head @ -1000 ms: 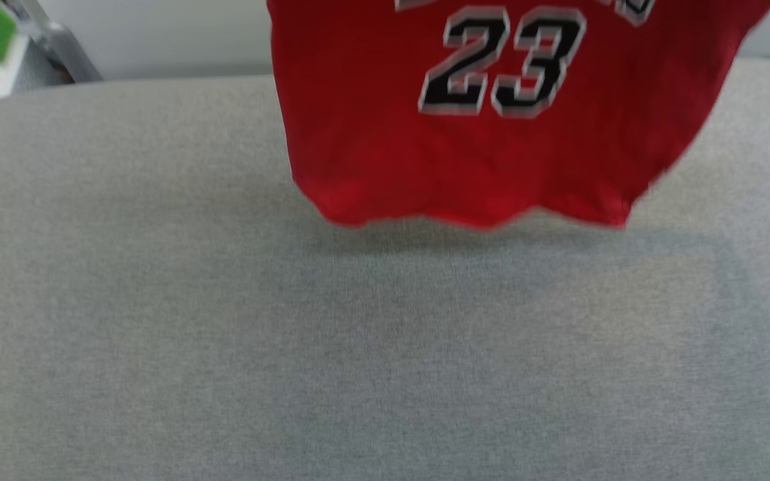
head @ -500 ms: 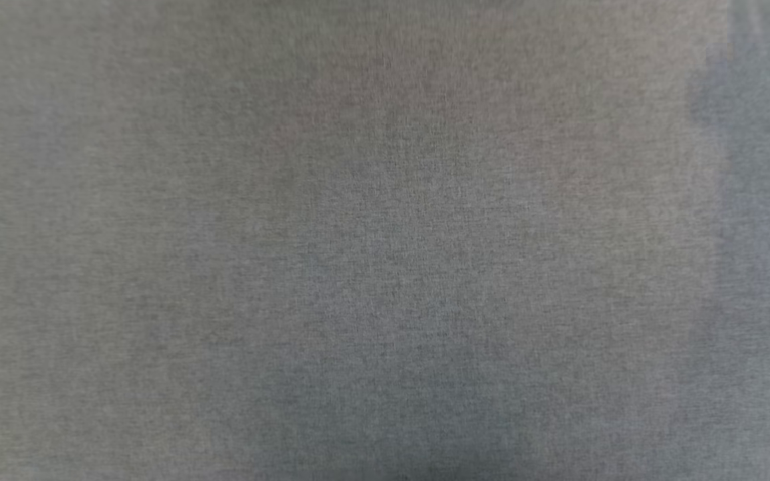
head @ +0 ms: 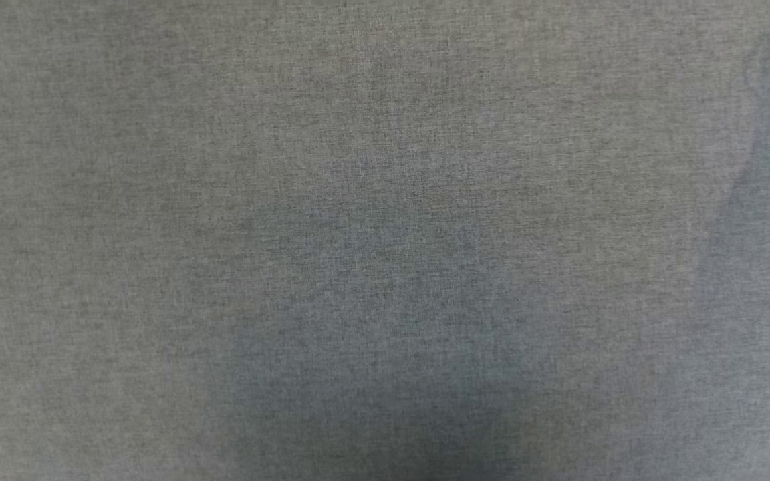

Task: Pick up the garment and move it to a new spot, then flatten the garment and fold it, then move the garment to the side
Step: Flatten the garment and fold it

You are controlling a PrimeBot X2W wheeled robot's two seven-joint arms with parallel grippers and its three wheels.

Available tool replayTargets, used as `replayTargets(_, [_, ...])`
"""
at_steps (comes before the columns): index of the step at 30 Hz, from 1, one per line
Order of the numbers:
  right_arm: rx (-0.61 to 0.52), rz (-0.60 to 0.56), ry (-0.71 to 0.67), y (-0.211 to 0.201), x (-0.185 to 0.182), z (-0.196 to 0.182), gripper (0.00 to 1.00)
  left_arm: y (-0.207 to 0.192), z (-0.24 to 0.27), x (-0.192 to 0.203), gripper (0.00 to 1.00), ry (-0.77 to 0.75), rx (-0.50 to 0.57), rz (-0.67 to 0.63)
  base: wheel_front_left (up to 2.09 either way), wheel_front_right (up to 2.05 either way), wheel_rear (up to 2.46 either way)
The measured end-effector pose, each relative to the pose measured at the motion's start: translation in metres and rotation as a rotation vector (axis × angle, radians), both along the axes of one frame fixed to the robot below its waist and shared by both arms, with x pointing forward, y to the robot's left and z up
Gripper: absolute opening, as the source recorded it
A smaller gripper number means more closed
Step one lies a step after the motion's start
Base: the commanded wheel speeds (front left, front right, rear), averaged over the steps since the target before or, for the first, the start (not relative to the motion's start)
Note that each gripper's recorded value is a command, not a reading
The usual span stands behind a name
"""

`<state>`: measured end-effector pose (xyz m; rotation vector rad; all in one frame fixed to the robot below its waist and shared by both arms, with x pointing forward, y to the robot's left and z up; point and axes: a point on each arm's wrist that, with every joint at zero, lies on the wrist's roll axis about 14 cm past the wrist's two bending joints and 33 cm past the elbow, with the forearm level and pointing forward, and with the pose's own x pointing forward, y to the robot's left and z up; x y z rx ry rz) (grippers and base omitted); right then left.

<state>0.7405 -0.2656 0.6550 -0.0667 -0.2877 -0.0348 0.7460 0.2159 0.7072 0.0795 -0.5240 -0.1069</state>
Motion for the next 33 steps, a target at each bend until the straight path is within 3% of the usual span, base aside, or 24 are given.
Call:
replayTargets(6, [-0.028, 0.033, 0.013, 0.012, 0.007, -0.025, 0.0, -0.003, -0.046, 0.006, 0.0, 0.077, -0.039, -0.022, 0.0, 0.0, 0.0])
replayTargets(15, [-0.003, 0.07, 0.219, 0.019, -0.015, -0.108, 0.0, -0.013, -0.163, -0.028, 0.0, 0.338, -0.081, -0.055, 0.0, 0.0, 0.0])
replayTargets(25, [0.018, 0.046, 0.471, -0.005, -0.093, -0.185, 0.0, -0.015, -0.256, -0.117, 0.0, 0.619, -0.133, -0.059, 0.0, 0.0, 0.0])
replayTargets(33, [0.045, 0.044, 0.676, -0.012, -0.169, -0.215, 0.0, -0.005, -0.274, -0.188, 0.0, 0.78, -0.135, -0.061, 0.0, 0.0, 0.0])
